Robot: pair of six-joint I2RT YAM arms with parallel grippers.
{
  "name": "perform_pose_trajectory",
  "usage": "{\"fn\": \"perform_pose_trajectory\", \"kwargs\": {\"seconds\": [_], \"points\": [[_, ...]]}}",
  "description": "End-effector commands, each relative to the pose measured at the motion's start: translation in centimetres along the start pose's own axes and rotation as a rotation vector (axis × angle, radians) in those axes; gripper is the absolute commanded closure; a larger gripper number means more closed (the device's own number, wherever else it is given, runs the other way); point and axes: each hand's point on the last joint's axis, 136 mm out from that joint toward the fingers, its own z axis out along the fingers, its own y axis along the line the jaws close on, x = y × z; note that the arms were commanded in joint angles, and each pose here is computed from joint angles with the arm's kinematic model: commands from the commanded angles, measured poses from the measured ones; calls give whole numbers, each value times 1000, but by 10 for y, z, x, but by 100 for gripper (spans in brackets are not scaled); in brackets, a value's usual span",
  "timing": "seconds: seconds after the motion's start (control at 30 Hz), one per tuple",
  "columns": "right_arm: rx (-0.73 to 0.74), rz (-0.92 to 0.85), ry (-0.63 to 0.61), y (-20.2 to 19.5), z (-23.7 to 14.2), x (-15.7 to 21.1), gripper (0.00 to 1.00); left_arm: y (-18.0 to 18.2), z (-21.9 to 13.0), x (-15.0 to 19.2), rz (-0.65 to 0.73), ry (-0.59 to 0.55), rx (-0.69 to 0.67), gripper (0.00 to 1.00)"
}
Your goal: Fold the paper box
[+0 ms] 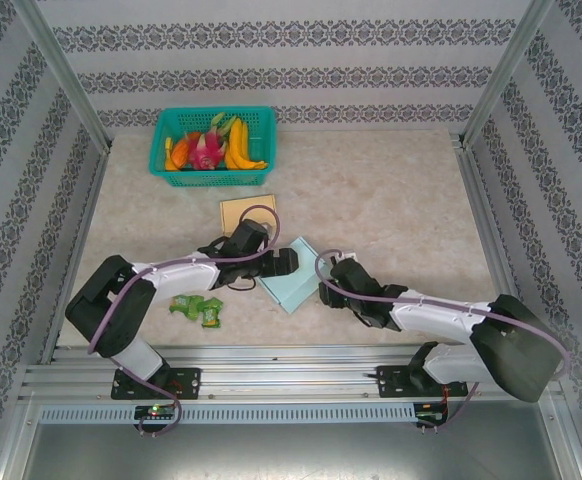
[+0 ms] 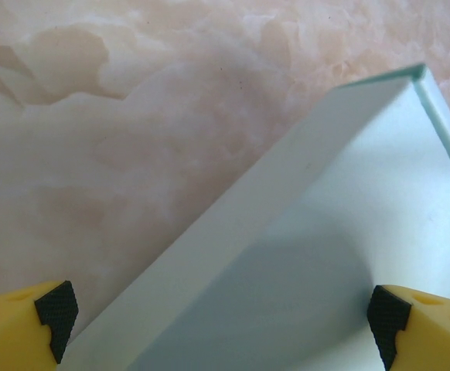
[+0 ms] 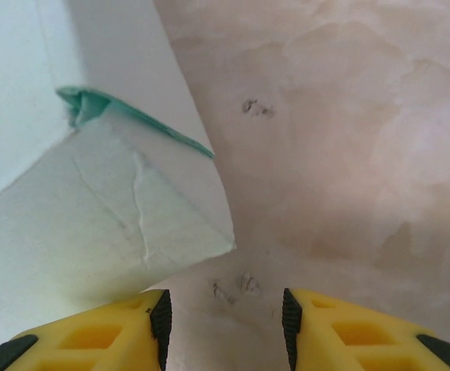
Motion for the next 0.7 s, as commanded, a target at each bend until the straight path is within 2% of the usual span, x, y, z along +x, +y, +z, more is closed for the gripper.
{"fn": "perform_pose_trajectory", "kwargs": {"seconds": [0.0,0.33,0.67], "points": [[-69,-9,-54,20,-1,-29,56,-9,-3,22,-10,53,36,2],[-14,3,-40,4,7,-19,53,-7,-40,12,-31,-39,-5,0],[-54,33,-93,-1,-27,-24,55,3,-83,-15,22,-180,-121,0]]}}
